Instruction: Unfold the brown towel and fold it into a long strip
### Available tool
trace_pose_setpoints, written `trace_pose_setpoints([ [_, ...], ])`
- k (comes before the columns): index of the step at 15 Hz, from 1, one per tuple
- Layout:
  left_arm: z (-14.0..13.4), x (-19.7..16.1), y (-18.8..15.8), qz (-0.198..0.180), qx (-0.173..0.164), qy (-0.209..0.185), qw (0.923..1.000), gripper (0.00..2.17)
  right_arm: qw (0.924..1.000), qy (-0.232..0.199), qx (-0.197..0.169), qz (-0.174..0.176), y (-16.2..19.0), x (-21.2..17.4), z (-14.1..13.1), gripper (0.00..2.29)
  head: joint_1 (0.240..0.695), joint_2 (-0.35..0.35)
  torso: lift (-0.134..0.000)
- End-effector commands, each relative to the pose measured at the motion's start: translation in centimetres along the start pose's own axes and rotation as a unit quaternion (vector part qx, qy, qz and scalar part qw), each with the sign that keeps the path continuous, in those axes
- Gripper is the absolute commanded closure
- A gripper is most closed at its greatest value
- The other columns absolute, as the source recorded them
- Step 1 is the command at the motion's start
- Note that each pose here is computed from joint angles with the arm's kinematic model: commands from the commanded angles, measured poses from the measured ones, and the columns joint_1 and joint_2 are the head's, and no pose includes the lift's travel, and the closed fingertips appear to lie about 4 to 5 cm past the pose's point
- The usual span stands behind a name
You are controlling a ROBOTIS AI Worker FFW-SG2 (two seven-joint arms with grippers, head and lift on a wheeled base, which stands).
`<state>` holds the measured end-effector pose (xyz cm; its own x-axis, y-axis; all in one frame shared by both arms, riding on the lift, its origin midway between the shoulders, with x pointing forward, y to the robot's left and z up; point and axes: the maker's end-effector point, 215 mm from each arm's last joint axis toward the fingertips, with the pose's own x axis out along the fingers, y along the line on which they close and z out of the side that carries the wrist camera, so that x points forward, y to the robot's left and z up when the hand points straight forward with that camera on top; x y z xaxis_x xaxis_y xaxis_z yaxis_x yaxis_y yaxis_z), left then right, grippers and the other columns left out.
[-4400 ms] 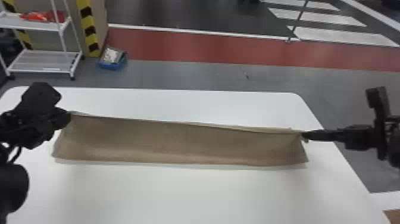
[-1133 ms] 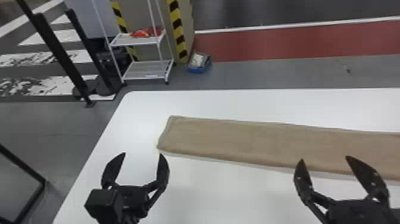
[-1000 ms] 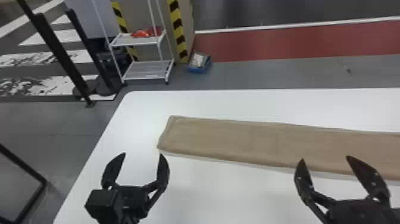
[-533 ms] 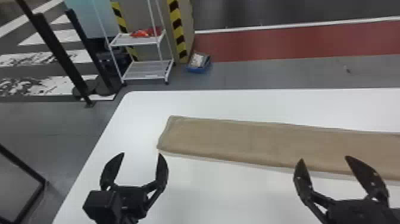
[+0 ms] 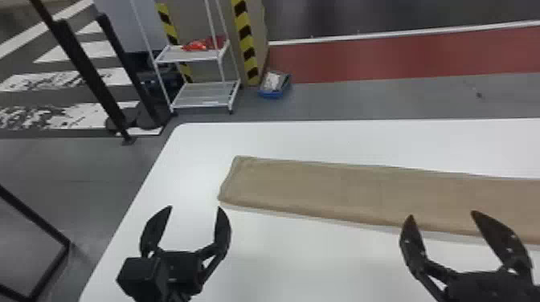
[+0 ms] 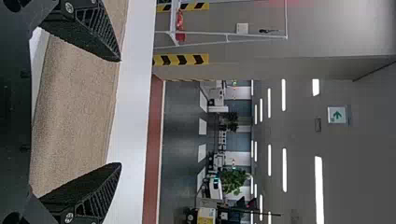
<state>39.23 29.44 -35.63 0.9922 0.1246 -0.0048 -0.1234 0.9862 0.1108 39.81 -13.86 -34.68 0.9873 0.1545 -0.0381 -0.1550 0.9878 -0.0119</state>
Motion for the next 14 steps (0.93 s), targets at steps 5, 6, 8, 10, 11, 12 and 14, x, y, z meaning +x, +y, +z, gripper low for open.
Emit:
trace_pose_setpoints([
  [5,0.57,-0.06,0.08,0.002,-0.001,-0.009,1.0,0.04,1.0,-0.002,0.003,-0.001,0.09,0.05,0.23,0.09,0.695,0.225,-0.122],
  [6,0.57,-0.06,0.08,0.002,-0.001,-0.009,1.0,0.04,1.0,-0.002,0.003,-0.001,0.09,0.05,0.23,0.09,0.695,0.225,-0.122],
  [8,0.69,0.04,0.08,0.002,-0.001,-0.011,0.9999,0.04,1.0,-0.002,0.002,-0.001,0.08,0.15,0.26,0.09,0.695,0.224,-0.122],
  [10,0.64,0.14,0.08,0.002,-0.002,-0.01,0.9999,0.04,1.0,-0.002,0.003,0.0,0.16,0.15,0.27,0.09,0.695,0.223,-0.122],
  [11,0.7,0.19,0.08,0.002,-0.002,-0.011,0.9999,0.04,1.0,-0.002,0.003,0.0,0.16,0.15,0.27,0.09,0.695,0.223,-0.122],
  [12,0.76,0.24,0.11,0.003,-0.002,-0.011,0.9999,0.04,1.0,-0.001,0.003,0.0,0.15,0.2,0.24,0.09,0.695,0.223,-0.122],
  [14,0.76,0.24,0.2,0.005,-0.002,-0.011,0.9999,0.04,1.0,-0.001,0.003,0.0,0.15,0.24,0.22,0.09,0.695,0.224,-0.122],
])
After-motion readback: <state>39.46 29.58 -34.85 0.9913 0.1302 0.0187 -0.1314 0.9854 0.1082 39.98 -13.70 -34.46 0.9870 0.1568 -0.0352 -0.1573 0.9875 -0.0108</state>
